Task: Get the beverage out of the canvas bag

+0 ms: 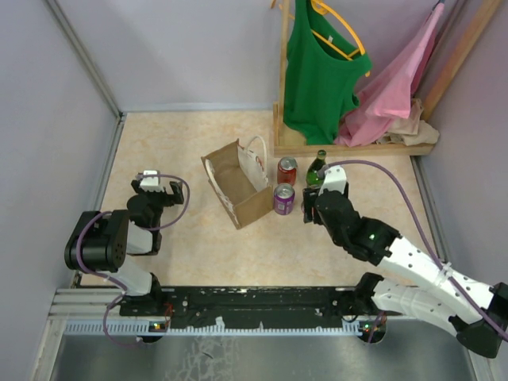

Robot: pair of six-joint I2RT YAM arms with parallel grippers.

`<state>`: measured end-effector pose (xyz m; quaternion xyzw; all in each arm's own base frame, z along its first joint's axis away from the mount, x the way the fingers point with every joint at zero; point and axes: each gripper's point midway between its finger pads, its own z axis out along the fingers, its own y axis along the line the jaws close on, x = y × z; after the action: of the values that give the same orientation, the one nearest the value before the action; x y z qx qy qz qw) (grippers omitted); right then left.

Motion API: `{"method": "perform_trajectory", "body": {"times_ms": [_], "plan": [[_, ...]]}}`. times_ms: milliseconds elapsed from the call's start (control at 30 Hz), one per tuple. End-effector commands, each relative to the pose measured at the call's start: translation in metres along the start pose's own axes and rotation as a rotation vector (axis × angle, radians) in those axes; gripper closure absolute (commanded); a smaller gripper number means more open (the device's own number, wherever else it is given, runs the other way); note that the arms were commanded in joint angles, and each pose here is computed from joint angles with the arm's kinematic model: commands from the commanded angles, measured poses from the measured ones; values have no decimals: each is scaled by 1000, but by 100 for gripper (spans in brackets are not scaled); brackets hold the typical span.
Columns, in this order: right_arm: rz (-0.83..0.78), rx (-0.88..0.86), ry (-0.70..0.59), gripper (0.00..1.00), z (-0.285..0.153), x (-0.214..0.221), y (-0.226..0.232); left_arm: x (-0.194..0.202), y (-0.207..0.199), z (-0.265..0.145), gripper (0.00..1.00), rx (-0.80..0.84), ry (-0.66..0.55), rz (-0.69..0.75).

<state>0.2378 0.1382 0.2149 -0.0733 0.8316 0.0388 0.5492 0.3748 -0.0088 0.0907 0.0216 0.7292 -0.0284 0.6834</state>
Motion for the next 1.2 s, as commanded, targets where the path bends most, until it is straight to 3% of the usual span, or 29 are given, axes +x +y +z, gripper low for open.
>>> {"method": "perform_trajectory", "body": {"times_ms": [0,800,1000,1167], "plan": [[145,-112,5,100,2,13,24,-5,-1,4,0,9,-17,7],[81,-132,130,100,37,90,51,-5,-2,4,0,10,-17,7],[65,-128,150,64,40,97,54,-5,-2,4,0,10,-17,6],[59,-145,153,49,42,98,59,-5,-1,4,0,9,-17,7]]}}
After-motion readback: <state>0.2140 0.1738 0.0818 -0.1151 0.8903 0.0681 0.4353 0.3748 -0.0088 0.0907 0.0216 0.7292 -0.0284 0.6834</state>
